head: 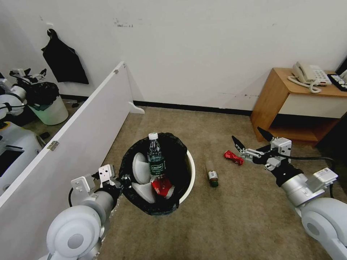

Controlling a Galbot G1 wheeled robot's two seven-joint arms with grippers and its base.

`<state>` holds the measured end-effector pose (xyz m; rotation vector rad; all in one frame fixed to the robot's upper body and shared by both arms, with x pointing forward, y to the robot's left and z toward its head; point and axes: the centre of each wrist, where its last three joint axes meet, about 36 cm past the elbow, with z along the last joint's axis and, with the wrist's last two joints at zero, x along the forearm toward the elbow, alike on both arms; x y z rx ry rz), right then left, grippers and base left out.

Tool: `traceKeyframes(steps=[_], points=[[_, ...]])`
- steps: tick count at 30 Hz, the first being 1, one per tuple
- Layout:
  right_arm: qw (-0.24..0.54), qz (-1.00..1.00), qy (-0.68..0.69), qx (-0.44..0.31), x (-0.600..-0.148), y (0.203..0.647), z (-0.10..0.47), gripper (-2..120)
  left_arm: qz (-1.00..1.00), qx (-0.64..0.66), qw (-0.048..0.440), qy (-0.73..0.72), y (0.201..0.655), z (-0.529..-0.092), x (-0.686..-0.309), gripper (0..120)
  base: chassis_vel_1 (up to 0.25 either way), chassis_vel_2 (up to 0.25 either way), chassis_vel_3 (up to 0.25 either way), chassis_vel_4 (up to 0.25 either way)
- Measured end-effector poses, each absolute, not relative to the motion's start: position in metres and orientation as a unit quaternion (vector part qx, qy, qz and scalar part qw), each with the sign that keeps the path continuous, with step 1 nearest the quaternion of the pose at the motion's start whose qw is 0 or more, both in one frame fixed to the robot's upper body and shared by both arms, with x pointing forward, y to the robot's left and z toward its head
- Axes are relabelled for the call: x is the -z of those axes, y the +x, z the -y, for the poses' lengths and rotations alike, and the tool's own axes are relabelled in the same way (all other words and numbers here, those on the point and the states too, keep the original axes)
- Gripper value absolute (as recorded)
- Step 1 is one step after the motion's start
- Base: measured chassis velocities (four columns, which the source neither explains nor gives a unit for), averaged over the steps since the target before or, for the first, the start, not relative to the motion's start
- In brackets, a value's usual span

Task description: Pick up the trash bin, then pick up the garbage from the floor and place it into the trash bin.

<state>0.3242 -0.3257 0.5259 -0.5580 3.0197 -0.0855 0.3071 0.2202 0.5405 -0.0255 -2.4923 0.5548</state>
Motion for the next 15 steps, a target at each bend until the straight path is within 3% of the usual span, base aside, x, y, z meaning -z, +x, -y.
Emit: traceKeyframes(steps=[15], points=[[0.026, -0.983, -0.182, 0.022, -0.5293, 0.3245, 0.3241, 100, 0.936, -0.209, 0.284, -0.007, 0.3076, -0.2224, -0.5422, 1, 0.0, 0.0, 0.0, 0.0]])
